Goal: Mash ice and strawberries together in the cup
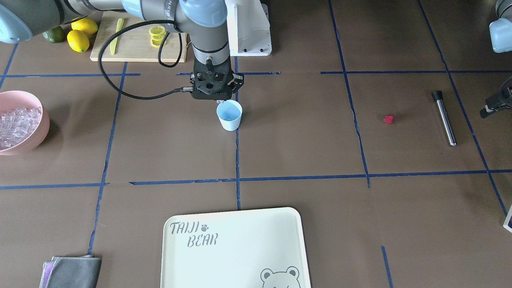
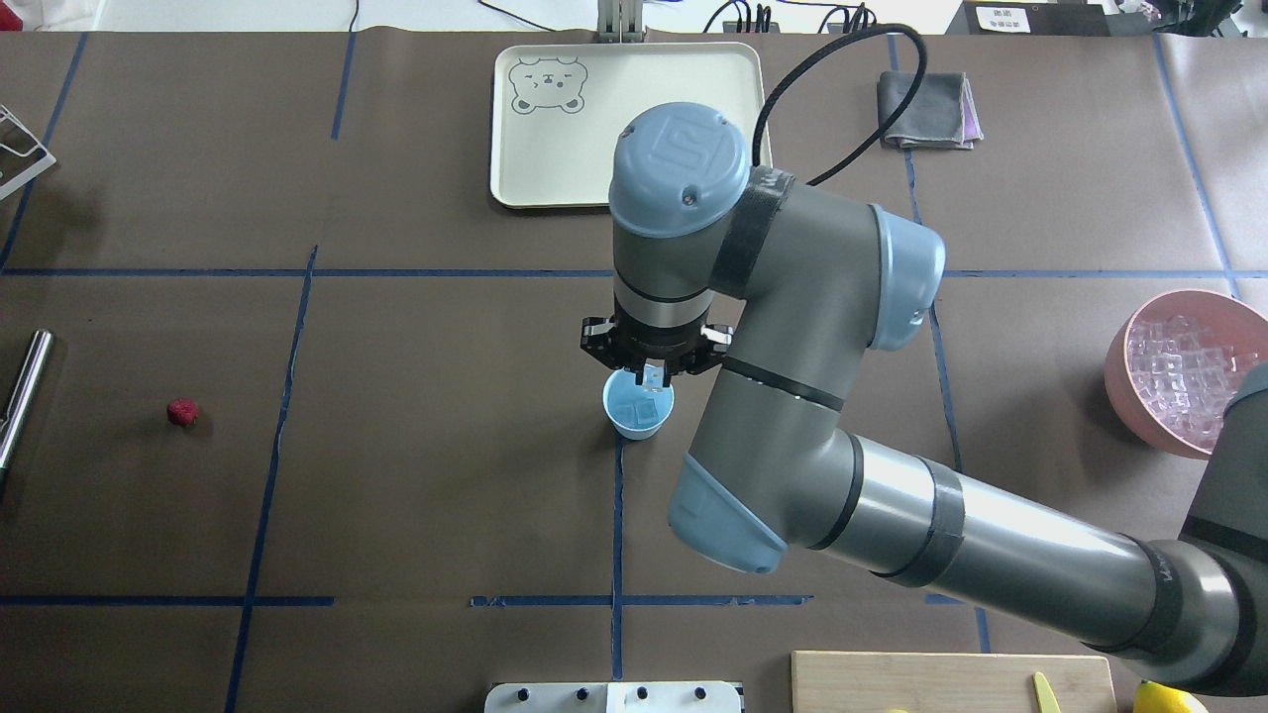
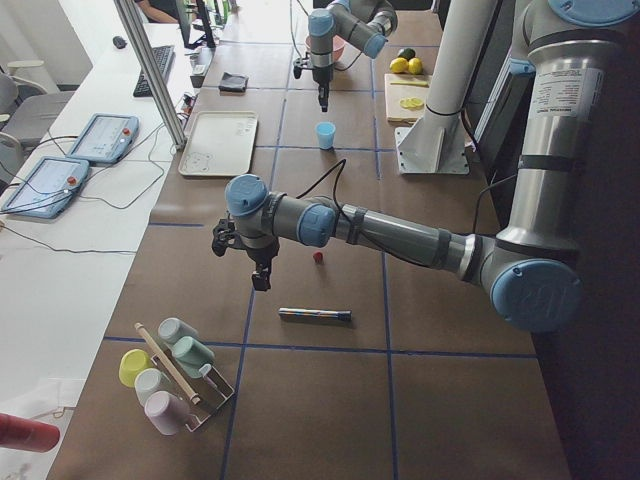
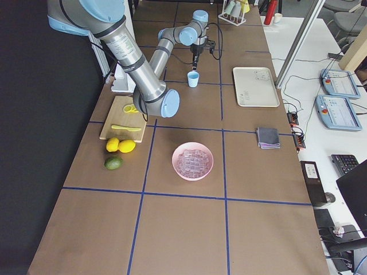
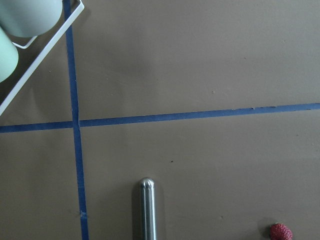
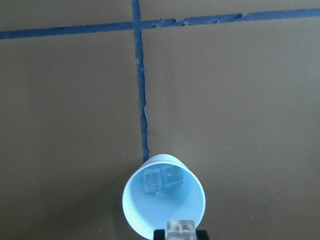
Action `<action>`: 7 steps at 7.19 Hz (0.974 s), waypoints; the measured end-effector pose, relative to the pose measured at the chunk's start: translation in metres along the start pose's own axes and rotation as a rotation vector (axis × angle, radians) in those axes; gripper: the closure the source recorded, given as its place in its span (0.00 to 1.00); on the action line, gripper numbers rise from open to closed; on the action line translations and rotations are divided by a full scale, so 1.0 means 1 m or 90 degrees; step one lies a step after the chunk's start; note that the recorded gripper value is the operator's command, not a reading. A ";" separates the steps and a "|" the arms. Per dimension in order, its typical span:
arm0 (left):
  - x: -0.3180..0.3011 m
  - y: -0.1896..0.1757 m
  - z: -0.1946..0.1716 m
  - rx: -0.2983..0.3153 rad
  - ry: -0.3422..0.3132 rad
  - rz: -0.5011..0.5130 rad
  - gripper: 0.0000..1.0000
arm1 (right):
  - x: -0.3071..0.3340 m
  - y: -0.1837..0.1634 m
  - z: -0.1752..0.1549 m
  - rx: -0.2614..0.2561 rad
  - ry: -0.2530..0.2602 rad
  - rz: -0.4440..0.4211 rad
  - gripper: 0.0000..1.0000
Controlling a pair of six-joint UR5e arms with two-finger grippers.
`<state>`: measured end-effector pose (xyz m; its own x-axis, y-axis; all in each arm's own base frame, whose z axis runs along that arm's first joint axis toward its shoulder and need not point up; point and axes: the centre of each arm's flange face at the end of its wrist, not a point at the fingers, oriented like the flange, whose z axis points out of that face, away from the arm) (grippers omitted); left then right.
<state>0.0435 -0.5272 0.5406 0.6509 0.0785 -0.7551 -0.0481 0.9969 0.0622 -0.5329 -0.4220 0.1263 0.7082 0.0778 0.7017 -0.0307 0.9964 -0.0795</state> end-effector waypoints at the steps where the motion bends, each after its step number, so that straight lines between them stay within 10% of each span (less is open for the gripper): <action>1: 0.002 0.000 0.000 0.000 -0.001 0.001 0.00 | -0.011 0.001 0.011 0.001 0.002 0.001 0.97; 2: 0.003 0.000 0.000 0.001 -0.002 0.001 0.00 | -0.018 0.000 0.016 0.003 0.006 0.003 0.92; 5: 0.008 0.000 0.005 -0.005 -0.002 0.004 0.00 | -0.020 -0.003 0.022 0.009 0.013 0.005 0.36; 7: 0.011 0.000 0.007 -0.008 -0.002 0.003 0.00 | -0.018 -0.006 0.024 0.011 0.017 0.005 0.32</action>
<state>0.0565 -0.5264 0.5369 0.6529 0.0836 -0.7528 -0.0607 0.9965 0.0579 -0.5622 -0.4282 0.1313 0.7262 0.0845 0.6823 -0.0477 0.9962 -0.0726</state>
